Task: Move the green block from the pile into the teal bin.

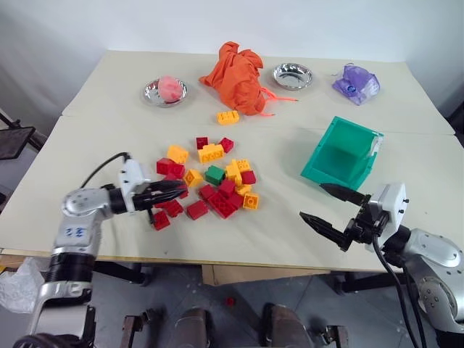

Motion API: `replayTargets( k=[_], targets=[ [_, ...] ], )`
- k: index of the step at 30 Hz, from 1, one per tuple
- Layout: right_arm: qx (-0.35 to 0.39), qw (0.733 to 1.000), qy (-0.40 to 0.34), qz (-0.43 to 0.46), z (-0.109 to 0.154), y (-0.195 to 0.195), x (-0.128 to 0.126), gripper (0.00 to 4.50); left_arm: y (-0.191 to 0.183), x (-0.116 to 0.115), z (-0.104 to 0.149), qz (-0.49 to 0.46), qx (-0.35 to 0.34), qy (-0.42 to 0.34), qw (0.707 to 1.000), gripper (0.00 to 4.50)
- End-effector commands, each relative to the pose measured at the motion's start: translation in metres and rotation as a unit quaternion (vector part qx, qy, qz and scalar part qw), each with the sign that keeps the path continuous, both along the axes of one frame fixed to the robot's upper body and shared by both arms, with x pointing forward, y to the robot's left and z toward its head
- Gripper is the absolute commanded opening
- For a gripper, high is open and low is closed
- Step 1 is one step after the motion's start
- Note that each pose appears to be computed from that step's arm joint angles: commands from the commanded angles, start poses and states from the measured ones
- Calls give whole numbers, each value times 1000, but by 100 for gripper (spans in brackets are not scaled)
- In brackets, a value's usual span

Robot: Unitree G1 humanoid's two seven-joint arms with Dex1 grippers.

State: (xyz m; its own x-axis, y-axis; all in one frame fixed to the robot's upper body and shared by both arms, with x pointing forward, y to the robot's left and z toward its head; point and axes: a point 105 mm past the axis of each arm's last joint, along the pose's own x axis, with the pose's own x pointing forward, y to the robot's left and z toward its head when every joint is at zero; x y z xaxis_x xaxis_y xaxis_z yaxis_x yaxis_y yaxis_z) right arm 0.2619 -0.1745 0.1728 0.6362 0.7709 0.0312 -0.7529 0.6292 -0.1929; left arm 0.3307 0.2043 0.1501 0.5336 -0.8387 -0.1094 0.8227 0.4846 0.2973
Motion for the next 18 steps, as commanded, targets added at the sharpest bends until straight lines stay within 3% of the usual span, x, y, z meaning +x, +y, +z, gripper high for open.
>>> replayTargets(
  k=[1,5,10,18],
  targets=[
    [-2,1000,-3,13,10,10,5,450,22,-11,18,41,-24,-25,999,185],
    [-30,999,15,38,10,32,15,450,25,-24,26,53,-42,-24,997,297],
    [-70,995,37,57,16,81,45,450,10,-40,25,19,-47,-4,999,448],
    [-170,980,85,61,13,180,99,450,15,-50,11,22,-45,18,999,448]
  ],
)
